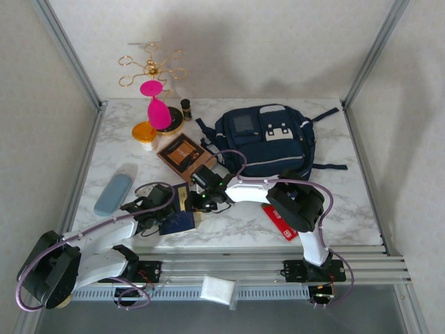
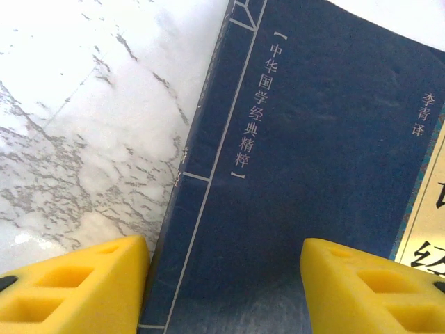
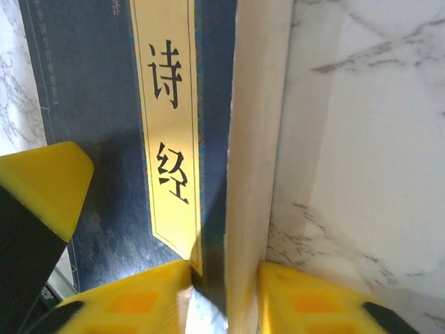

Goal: Pack the student bag
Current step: Pick up the book from the bottom-left of the table.

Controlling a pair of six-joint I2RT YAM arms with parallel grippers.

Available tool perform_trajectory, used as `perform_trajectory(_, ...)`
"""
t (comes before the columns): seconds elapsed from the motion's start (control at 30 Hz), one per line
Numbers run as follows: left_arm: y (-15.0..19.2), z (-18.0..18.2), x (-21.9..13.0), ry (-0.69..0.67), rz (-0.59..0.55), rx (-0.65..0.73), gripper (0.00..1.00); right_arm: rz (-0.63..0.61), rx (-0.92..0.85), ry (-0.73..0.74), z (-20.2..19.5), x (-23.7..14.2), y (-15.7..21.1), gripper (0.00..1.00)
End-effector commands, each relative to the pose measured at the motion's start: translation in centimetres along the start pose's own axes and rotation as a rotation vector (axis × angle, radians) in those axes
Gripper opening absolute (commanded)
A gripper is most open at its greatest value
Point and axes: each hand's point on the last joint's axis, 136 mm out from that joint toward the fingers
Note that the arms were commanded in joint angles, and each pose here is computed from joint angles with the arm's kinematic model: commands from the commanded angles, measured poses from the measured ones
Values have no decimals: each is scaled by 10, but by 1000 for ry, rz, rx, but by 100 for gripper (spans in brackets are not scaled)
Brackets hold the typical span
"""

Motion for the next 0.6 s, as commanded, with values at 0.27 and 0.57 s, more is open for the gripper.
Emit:
perform_trajectory(0.27, 27, 1, 5, 26, 105, -34, 59, -9, -57, -67, 31, -15, 1, 7)
perform_trajectory(0.57, 8, -12, -11, 60, 48, -52, 67, -67, -82, -135, 49, -43, 0, 0)
Point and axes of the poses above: each hand's point on the last joint's axis, 136 mm out from that joint toward the fingers, its own x axis out along the fingers, its own z axis along the line the jaws close on, y = z × x, and after that the axes turned 4 degrees about x, right-handed
